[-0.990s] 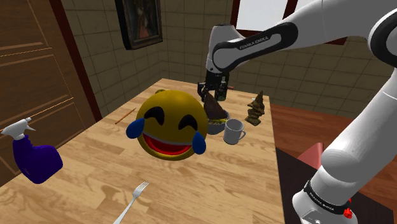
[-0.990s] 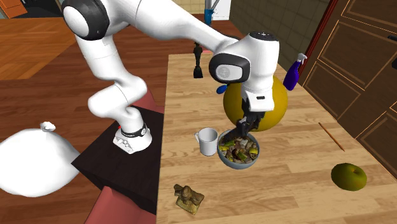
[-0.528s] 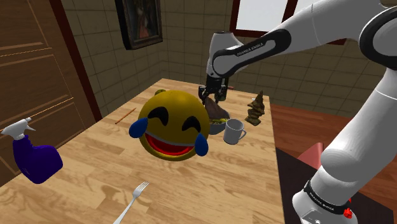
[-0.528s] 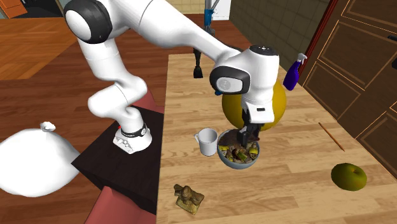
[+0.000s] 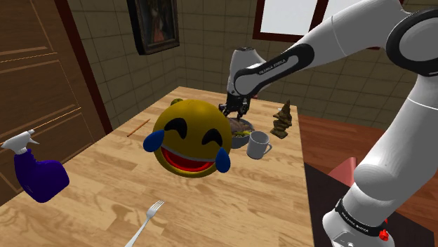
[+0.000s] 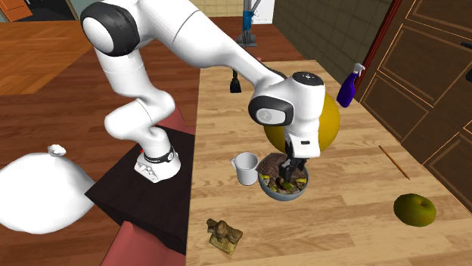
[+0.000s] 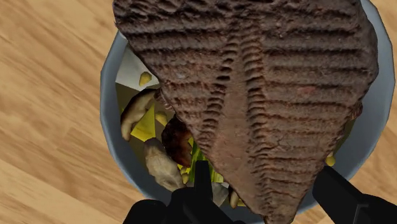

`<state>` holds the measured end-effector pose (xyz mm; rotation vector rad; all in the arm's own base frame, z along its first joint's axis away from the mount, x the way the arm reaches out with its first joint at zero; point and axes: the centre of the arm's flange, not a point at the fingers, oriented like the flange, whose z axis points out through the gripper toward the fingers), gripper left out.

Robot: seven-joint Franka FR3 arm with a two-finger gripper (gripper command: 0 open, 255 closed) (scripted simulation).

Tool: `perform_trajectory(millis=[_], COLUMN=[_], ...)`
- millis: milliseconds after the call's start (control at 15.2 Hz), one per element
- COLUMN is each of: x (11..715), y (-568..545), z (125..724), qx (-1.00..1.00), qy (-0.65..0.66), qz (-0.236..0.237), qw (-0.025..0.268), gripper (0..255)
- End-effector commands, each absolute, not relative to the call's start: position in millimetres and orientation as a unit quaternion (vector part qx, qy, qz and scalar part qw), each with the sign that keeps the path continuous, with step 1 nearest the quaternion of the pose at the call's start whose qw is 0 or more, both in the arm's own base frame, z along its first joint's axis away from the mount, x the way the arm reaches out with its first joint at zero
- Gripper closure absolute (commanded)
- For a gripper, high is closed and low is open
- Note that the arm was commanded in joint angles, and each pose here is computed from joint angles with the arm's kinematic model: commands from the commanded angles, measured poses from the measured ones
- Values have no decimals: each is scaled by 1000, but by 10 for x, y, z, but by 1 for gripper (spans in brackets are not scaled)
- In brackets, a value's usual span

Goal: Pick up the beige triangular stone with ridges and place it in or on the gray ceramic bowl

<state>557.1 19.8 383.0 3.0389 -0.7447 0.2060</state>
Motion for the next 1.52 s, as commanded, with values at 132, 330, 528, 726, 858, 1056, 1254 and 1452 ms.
perform_trajectory(millis=[132, 330, 528, 726, 858, 1056, 1254, 1452], x=[5578, 5578, 5582, 5592, 5578, 5528, 5515, 5515], y=[203, 203, 198, 199, 203, 218, 221, 221], z=[3764, 3764, 3765, 3766, 3764, 4157, 4260, 4260], qx=[969, 969, 969, 969, 969, 969, 969, 969], qy=[-237, -237, -237, -237, -237, -237, -237, -237], qz=[66, 66, 66, 66, 66, 66, 66, 66], qw=[3, 3, 3, 3, 3, 3, 3, 3], gripper=[255, 255, 0, 0, 0, 0, 0, 0])
